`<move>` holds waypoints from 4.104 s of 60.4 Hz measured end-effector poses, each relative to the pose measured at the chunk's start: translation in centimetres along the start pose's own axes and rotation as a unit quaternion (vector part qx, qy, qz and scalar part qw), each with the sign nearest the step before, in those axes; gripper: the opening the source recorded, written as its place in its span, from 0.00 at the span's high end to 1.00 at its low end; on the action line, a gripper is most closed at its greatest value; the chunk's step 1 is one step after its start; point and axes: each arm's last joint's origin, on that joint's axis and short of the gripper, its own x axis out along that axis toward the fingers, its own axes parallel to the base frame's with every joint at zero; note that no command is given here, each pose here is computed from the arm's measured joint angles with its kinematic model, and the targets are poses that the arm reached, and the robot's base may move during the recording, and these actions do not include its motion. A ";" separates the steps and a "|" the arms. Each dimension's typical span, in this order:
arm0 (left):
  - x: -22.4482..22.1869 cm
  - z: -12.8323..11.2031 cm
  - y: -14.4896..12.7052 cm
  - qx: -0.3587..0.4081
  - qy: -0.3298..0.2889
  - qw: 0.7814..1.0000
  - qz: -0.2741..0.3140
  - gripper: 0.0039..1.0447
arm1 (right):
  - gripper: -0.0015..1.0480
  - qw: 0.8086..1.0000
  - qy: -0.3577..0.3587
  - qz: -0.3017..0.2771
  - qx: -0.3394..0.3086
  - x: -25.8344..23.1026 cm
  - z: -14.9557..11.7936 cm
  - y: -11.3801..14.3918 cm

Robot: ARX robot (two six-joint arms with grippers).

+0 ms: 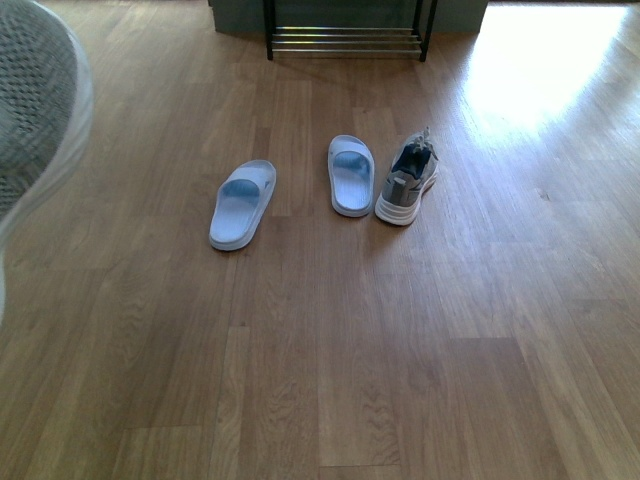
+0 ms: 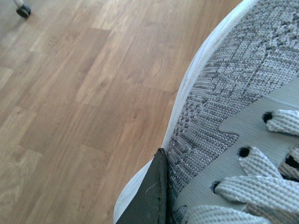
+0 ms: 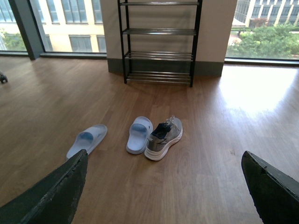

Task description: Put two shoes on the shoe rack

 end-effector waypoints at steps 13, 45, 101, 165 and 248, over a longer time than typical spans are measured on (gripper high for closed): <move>-6.1 -1.1 2.4 0.016 -0.077 0.997 -0.022 0.99 | 0.09 1.000 0.000 0.000 0.000 0.0 0.0 0.0; -9.7 -1.1 3.1 0.011 -0.134 0.987 -0.084 0.99 | 0.09 1.000 0.000 0.000 0.000 0.0 0.0 0.0; -9.7 -1.1 3.1 0.011 -0.134 0.987 -0.082 0.99 | 0.09 1.000 0.000 0.000 0.000 0.0 0.0 0.0; -9.7 -1.1 3.1 0.012 -0.134 0.987 -0.083 0.99 | 0.09 1.000 0.000 -0.001 0.000 0.0 0.0 0.0; -9.6 -1.1 3.1 0.011 -0.134 0.988 -0.082 0.99 | 0.09 1.000 0.000 0.000 0.000 0.0 0.0 0.0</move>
